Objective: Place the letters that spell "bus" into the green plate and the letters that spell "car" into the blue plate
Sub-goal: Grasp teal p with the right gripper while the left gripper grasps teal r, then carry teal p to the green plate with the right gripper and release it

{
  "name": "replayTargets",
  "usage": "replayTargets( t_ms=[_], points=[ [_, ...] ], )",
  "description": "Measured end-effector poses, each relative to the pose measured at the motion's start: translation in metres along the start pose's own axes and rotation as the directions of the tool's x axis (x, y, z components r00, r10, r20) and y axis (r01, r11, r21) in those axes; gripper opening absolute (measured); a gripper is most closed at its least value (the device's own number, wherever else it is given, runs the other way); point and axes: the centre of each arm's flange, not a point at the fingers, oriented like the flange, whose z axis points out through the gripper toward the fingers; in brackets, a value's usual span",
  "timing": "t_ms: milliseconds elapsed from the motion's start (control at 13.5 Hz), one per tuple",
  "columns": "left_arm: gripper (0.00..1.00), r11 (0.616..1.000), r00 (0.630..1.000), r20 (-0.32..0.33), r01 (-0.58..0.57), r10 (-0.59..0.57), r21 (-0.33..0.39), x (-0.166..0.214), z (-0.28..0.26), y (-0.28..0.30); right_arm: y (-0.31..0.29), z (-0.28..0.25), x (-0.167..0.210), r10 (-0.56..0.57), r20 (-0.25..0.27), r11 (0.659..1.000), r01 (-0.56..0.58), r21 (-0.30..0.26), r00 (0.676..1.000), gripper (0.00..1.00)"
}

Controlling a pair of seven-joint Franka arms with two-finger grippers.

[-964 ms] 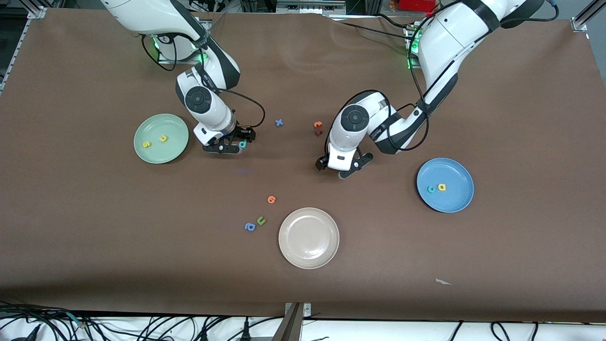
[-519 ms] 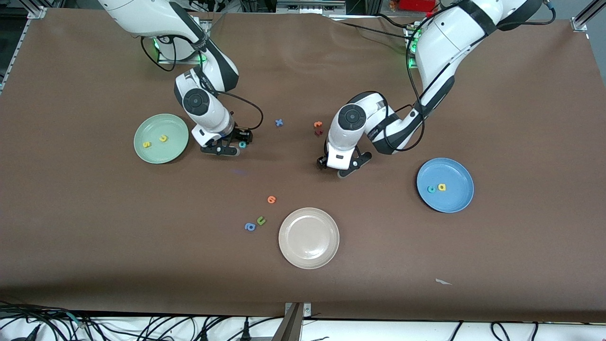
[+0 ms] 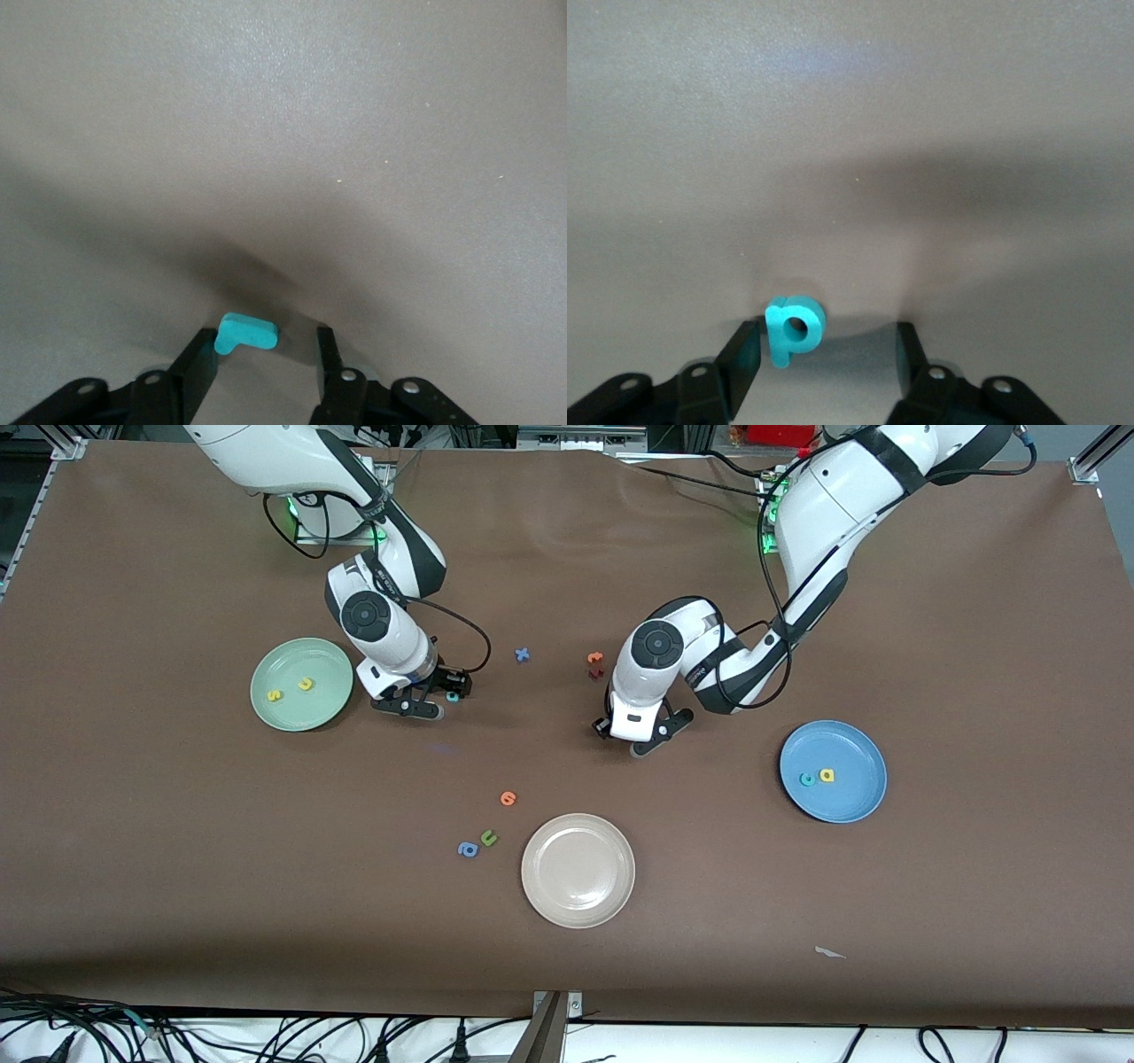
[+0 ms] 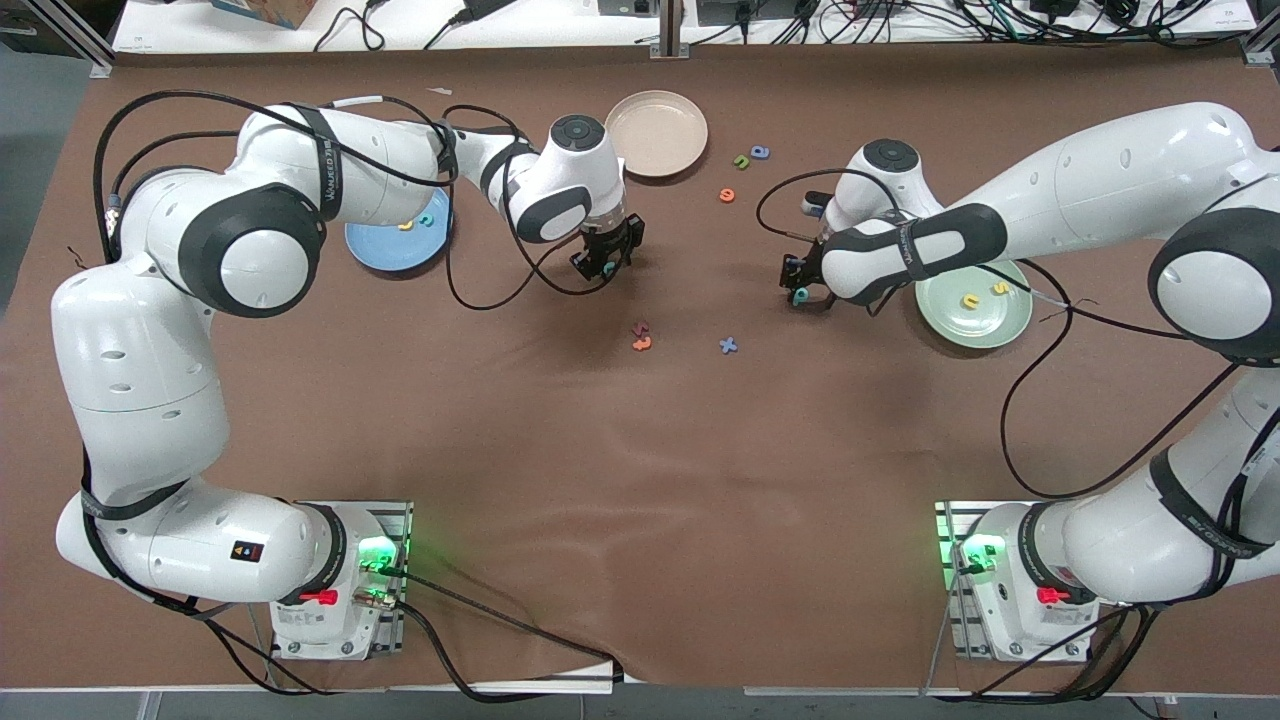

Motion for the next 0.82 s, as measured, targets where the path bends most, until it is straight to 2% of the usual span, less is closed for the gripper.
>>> replayTargets(
  t_ms=[74, 148, 223, 297, 445, 519, 816],
  points=[
    [0.43, 1.000, 1.000, -0.001, -0.001, 0.001, -0.001, -0.0001, -0.0002, 0.0002, -0.0005, 0.0003, -0.0002, 0.002, 0.000, 1.000, -0.002, 0.000, 1.000, 0.69],
    [0.43, 1.000, 1.000, -0.001, -0.001, 0.001, -0.001, -0.0001, -0.0002, 0.0002, -0.0007, 0.0003, -0.0001, 0.002, 0.000, 1.000, -0.002, 0.001, 1.000, 0.69],
    [0.43, 1.000, 1.000, -0.001, -0.001, 0.001, -0.001, -0.0001, -0.0002, 0.0002, -0.0008, -0.0002, 0.0004, 0.003, -0.001, 1.000, -0.003, 0.001, 1.000, 0.62],
    [0.42, 1.000, 1.000, -0.001, -0.002, 0.002, -0.001, -0.0001, -0.0002, 0.0002, -0.0010, -0.0009, 0.0011, 0.004, -0.003, 1.000, -0.004, 0.002, 1.000, 0.48],
    [0.41, 1.000, 1.000, -0.001, -0.002, 0.002, -0.002, 0.0000, -0.0004, 0.0004, -0.0026, -0.0055, 0.0017, 0.004, -0.009, 1.000, -0.004, 0.004, 1.000, 0.29],
    [0.40, 1.000, 1.000, -0.002, -0.002, 0.002, -0.002, 0.0000, -0.0004, 0.0003, -0.0032, -0.0062, 0.0014, 0.003, -0.010, 1.000, -0.003, 0.005, 1.000, 0.28],
    [0.45, 1.000, 1.000, -0.002, 0.000, 0.000, -0.003, 0.0010, 0.0000, 0.0000, -0.0020, -0.0050, 0.0019, 0.008, -0.003, 1.000, -0.008, -0.001, 1.000, 0.28]
  ],
)
